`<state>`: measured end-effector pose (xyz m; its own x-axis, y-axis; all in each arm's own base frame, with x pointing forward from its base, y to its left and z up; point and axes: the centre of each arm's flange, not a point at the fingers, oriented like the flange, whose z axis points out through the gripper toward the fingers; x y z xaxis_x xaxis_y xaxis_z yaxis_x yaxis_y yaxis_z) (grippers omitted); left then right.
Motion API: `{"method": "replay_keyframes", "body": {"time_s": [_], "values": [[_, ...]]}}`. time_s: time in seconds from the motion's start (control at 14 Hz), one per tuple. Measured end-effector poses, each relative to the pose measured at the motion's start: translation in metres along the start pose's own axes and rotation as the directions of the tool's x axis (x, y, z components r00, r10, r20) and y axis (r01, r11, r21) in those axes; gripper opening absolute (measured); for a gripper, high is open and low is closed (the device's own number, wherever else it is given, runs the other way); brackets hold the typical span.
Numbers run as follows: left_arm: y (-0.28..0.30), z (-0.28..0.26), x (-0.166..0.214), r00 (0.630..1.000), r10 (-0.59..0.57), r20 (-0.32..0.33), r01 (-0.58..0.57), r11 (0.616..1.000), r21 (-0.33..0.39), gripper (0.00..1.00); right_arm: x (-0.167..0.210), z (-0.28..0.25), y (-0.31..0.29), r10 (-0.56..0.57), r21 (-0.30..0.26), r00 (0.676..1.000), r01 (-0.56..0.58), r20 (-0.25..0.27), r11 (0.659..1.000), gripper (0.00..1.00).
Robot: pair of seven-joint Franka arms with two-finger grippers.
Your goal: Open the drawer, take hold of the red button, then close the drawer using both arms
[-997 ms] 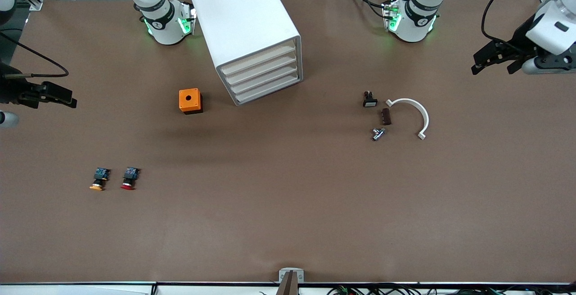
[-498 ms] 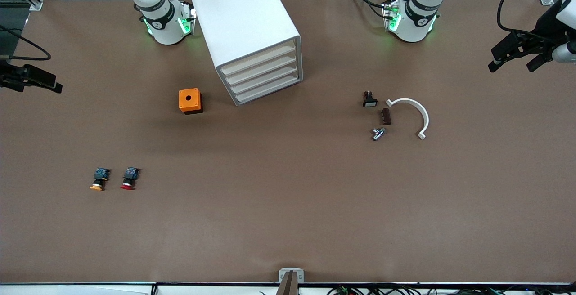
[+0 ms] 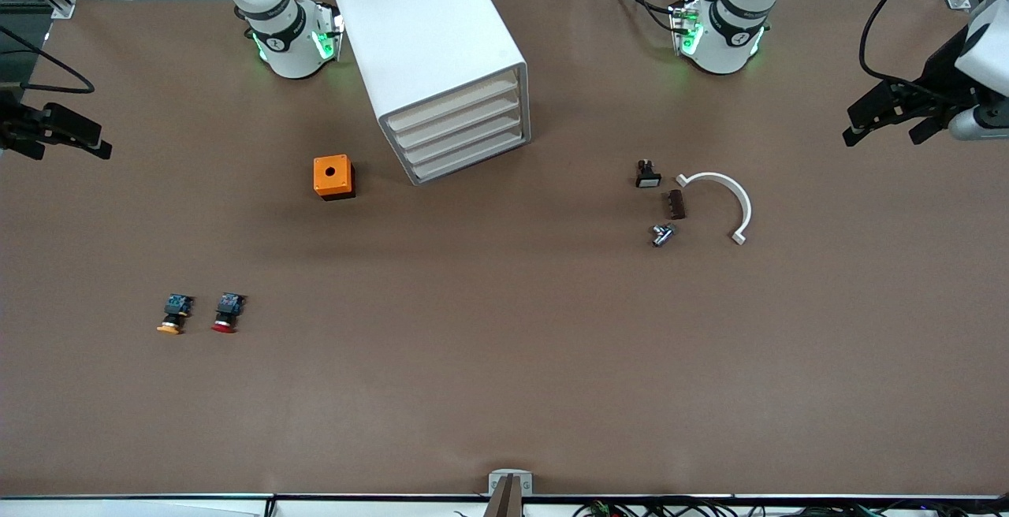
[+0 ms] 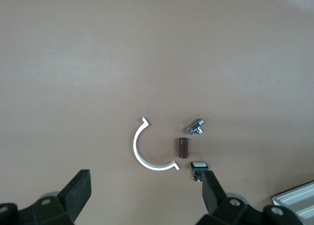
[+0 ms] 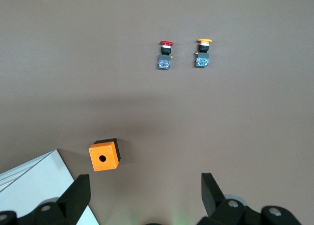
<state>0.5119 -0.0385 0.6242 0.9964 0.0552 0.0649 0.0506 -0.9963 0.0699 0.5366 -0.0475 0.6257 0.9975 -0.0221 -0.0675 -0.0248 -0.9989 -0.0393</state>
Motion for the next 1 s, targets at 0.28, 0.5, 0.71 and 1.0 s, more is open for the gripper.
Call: {"method": "replay_keyframes", "body": {"time_s": [0.28,0.5,0.71,1.0], "values": [[0.0,-0.008,0.001,1.0,0.0,-0.013,0.0,1.0,0.002,1.0,-0.014,0.003,0.002,-0.002,0.008,1.0,0.003,-0.028,1.0,1.0],[0.001,-0.017,-0.002,1.0,0.002,0.003,-0.002,1.0,0.004,1.0,-0.023,0.002,0.002,-0.004,0.012,0.999,0.005,-0.04,1.0,1.0],[0.001,-0.02,-0.002,1.0,0.002,0.006,-0.002,1.0,0.005,1.0,-0.027,-0.002,-0.003,-0.016,0.006,0.999,0.016,-0.051,1.0,1.0],[0.0,-0.017,-0.001,1.0,0.002,0.012,-0.002,1.0,0.005,1.0,-0.027,-0.004,0.002,-0.049,-0.031,0.997,0.048,-0.06,0.998,1.0]]}}
